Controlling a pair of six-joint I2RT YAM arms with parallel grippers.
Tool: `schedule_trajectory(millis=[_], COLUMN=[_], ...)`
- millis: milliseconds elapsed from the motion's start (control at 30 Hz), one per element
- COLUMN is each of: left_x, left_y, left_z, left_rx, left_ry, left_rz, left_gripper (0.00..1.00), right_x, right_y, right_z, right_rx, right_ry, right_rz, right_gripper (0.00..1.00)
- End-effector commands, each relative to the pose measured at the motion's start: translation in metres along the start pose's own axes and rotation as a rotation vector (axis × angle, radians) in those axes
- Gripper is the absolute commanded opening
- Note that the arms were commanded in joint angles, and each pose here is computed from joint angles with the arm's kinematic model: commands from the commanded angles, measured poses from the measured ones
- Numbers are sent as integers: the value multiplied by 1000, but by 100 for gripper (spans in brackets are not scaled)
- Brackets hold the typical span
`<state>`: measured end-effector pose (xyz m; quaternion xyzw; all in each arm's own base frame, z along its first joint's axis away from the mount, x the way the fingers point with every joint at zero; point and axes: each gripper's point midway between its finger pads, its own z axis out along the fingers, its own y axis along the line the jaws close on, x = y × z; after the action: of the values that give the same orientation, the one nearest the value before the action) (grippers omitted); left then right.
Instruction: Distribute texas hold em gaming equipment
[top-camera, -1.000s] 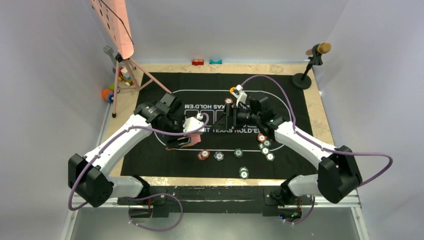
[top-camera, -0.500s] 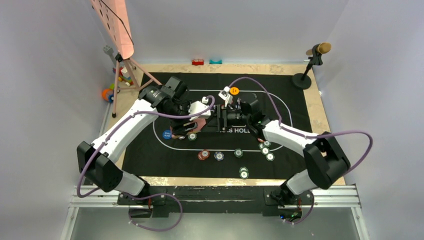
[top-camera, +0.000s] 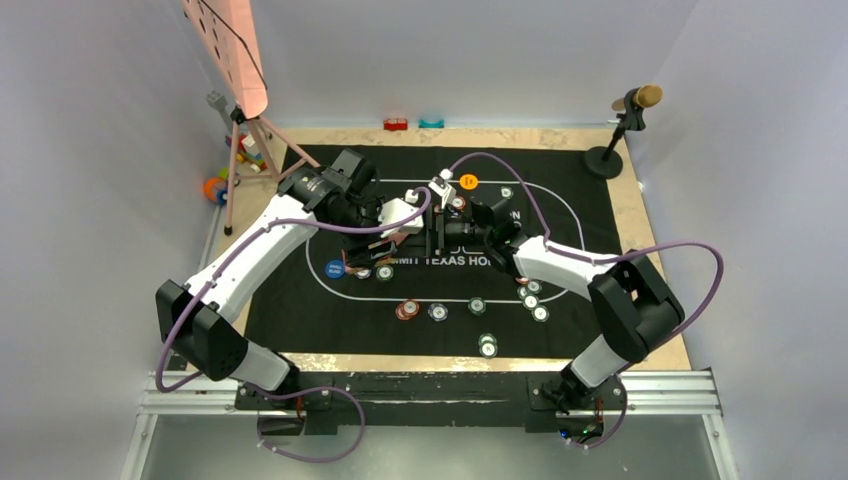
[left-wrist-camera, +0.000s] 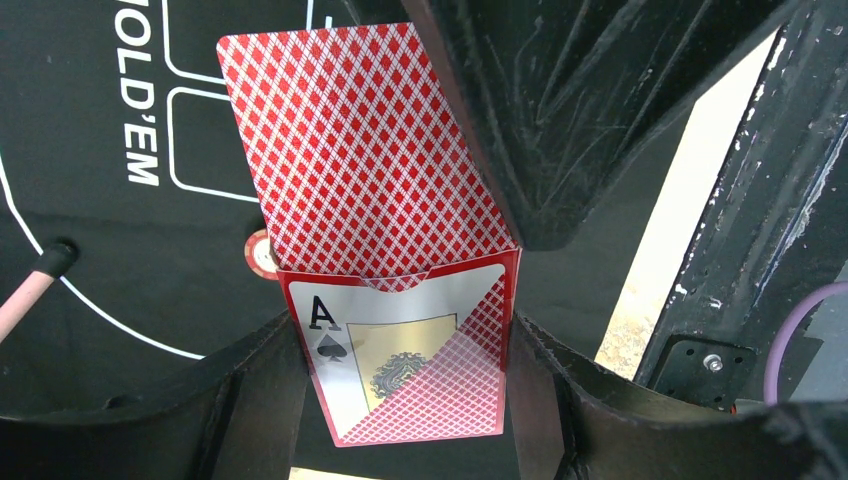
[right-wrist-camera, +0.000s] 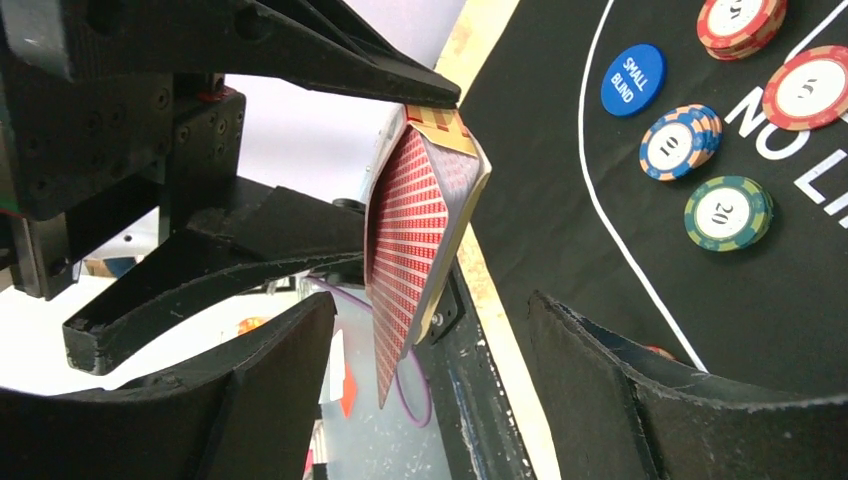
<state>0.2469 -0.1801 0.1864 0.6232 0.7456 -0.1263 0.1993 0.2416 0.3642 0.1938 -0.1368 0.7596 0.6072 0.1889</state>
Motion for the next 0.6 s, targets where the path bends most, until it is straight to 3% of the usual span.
schedule_trajectory(millis=[0,400,567], left_x=[-10,-16,-19], left_y=[1,-1,-2], left_z=[-9,-10,-10], left_rx=[-15,-10,-10], left_ry=[-46,-76,-98], left_rz=[-8,-15,-21], left_gripper=[0,0,0], right_x=[-18,-12,-11], right_y=[26,32,30], right_z=[4,24,24], right_rx=[-79,-115,-115], right_ry=[-33,7,0], right_rz=[-63,-51,-42], right_gripper=[74,56,39])
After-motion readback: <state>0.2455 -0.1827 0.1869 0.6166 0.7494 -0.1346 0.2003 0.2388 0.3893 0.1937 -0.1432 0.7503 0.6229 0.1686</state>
